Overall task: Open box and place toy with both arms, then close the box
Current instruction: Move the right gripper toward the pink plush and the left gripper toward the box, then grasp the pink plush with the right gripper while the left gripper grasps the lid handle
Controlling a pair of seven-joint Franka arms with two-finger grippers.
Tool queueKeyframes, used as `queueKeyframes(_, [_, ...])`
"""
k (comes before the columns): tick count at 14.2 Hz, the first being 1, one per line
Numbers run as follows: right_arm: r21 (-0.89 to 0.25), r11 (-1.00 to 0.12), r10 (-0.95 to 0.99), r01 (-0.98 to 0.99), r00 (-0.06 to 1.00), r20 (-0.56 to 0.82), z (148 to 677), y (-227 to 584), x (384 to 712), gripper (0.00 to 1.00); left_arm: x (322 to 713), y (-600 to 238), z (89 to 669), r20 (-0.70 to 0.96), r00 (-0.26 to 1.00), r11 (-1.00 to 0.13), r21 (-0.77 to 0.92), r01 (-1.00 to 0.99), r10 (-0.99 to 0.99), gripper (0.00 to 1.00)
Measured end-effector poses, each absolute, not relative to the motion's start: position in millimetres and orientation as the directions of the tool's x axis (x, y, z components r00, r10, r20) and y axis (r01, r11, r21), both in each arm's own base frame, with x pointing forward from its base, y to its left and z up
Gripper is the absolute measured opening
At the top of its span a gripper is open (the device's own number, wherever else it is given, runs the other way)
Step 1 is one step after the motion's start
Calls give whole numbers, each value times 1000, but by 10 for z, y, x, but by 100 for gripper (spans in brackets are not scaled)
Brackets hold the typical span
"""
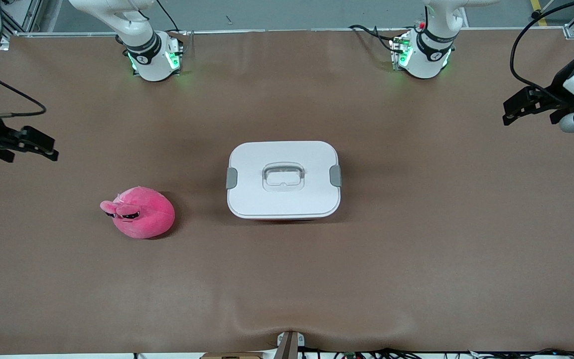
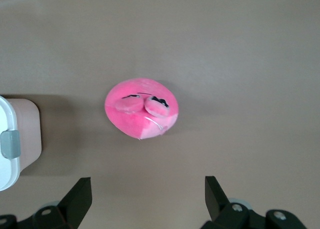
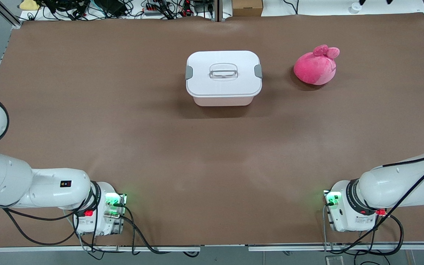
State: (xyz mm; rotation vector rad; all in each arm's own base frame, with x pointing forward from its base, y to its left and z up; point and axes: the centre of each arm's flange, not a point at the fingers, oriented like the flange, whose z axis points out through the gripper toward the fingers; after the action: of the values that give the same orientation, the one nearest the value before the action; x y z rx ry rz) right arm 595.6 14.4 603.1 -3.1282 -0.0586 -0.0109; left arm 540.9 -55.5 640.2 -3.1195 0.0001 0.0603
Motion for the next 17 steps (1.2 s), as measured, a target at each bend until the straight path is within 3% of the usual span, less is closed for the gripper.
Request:
queueKeyframes(7, [-25,-994,103,103,994,-22,5492,605,6234,100,5666,-678,6061,-51,997,-998,-8,58,58,100])
queueKeyframes(17, [-42,-991,129,126,989,-69,4737,870,6503,100,5917,-1510,5500,-112,915,-916,66,396,387,100])
